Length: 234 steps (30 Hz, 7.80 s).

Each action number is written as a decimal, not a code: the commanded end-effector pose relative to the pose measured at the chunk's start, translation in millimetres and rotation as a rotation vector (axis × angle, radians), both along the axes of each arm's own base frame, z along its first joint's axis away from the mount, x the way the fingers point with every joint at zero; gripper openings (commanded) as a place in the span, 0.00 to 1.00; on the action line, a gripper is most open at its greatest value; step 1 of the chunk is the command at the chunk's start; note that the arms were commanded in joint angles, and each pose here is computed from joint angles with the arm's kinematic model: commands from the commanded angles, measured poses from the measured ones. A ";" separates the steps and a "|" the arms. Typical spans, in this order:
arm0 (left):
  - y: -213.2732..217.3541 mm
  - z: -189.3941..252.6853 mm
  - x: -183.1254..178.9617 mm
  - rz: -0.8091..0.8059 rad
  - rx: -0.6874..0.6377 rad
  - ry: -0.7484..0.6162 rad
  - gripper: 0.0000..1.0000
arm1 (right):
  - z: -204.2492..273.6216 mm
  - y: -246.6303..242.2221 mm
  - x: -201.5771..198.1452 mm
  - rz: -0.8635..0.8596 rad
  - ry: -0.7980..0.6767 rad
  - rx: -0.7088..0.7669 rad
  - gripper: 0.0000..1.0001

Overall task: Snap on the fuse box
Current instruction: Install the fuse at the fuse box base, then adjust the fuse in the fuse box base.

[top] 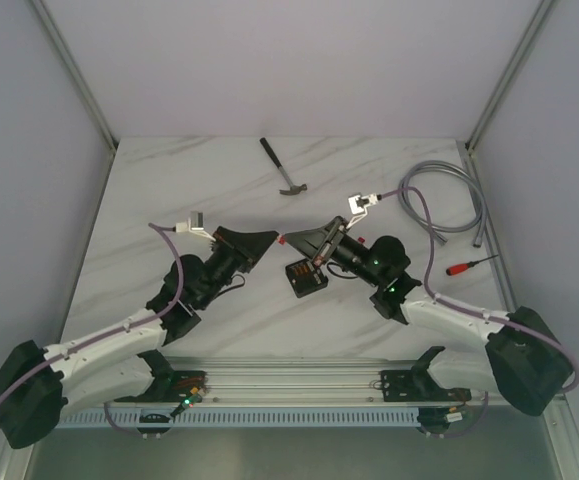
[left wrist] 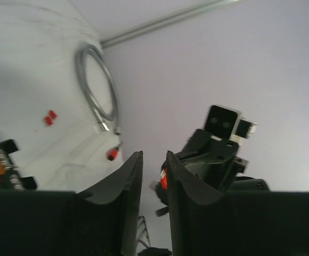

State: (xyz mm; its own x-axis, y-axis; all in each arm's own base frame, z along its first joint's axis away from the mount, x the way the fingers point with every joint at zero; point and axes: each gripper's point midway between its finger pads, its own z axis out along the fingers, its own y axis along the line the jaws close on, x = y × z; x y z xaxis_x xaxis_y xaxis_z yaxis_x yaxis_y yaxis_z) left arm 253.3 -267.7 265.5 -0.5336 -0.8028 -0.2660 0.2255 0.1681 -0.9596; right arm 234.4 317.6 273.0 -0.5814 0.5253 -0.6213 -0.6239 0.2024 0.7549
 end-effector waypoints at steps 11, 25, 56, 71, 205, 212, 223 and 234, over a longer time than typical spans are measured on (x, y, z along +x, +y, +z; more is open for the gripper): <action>89.7 -103.7 13.5 0.252 0.584 0.102 0.62 | -102.4 -16.9 33.9 0.001 0.185 -0.748 0.00; 149.5 -133.7 22.1 0.392 1.016 0.118 0.94 | -164.5 -41.9 25.8 0.094 0.378 -1.224 0.00; 179.2 -144.7 24.0 0.482 1.064 0.204 1.00 | -216.1 -28.0 16.4 0.178 0.451 -1.494 0.00; 179.0 -144.9 24.0 0.478 1.060 0.205 1.00 | -230.8 -29.3 14.9 0.199 0.423 -1.539 0.00; 149.3 -160.8 27.5 0.316 1.046 0.206 1.00 | -212.3 -33.6 56.9 0.072 0.458 -1.413 0.14; 147.5 -161.3 28.2 0.308 1.046 0.205 1.00 | -219.5 -33.9 54.7 0.090 0.476 -1.423 0.11; 147.7 -160.6 28.1 0.309 1.048 0.202 1.00 | -255.2 -58.1 33.6 0.151 0.582 -1.560 0.00; 149.0 -160.6 27.4 0.312 1.049 0.201 1.00 | -324.0 -96.0 9.0 0.218 0.703 -1.752 0.00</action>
State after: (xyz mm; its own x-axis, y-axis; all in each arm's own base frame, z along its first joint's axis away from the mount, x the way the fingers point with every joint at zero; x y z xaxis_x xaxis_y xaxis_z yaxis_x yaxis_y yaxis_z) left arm 274.2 -115.6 91.3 -0.4846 -0.3330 -0.8089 -0.1317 0.9419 -0.3089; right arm 289.2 278.7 38.9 -0.8723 -0.4072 -0.2709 -0.4368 0.8977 0.0573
